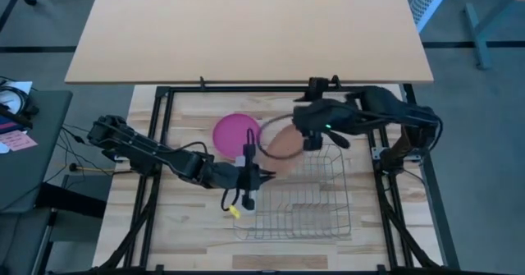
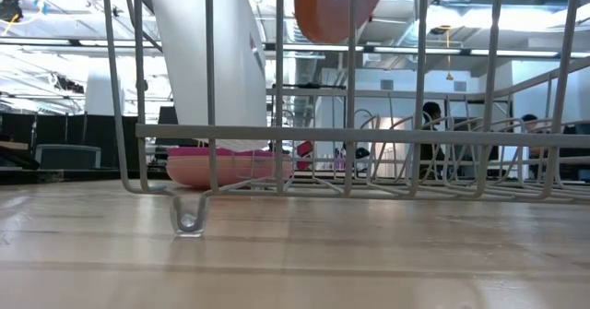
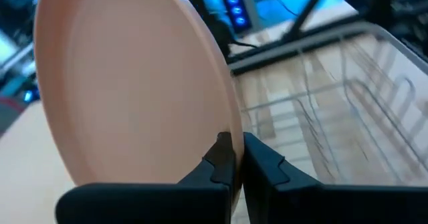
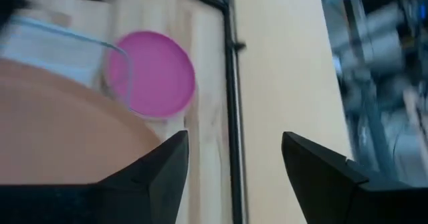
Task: Sort dishes
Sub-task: Put the light brown plate in the dish rack
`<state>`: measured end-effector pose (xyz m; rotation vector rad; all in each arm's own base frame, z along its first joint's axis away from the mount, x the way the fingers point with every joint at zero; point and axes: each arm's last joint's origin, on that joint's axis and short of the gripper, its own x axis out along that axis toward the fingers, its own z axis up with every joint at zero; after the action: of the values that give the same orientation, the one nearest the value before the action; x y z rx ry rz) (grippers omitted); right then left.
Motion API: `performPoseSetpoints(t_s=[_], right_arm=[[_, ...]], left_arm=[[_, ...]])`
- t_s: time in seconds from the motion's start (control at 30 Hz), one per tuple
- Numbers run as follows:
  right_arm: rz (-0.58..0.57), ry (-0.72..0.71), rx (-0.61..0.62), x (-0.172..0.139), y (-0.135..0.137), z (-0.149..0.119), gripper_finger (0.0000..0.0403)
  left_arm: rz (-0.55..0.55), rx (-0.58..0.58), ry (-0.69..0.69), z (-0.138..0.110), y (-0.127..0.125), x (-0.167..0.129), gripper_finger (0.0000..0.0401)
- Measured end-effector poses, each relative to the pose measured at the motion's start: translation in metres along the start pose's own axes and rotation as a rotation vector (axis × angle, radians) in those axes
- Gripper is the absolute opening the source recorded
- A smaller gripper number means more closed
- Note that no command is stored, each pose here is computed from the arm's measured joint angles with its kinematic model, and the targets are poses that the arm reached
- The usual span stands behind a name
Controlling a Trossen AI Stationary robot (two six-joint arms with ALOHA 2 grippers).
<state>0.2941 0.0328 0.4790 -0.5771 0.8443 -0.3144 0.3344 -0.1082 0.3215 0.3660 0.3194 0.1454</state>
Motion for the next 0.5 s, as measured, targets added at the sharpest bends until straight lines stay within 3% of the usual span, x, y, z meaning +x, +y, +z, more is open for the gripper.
performPoseSetpoints(t_s=[0.1,0.3,0.5], right_arm=[[0.047,-0.037,-0.086,-0.013,0.011,0.003,0.0243],[0.255,-0.060,-0.228,-0.026,0.031,0.000,0.0255],[0.280,-0.077,-0.291,-0.032,0.041,0.000,0.0256]], left_arm=[[0.041,-0.106,-0.013,0.002,-0.001,-0.002,0.0005],[0.116,-0.291,-0.055,0.008,-0.007,-0.008,0.0005],[0.113,-0.470,-0.124,0.016,-0.015,-0.015,0.0005]])
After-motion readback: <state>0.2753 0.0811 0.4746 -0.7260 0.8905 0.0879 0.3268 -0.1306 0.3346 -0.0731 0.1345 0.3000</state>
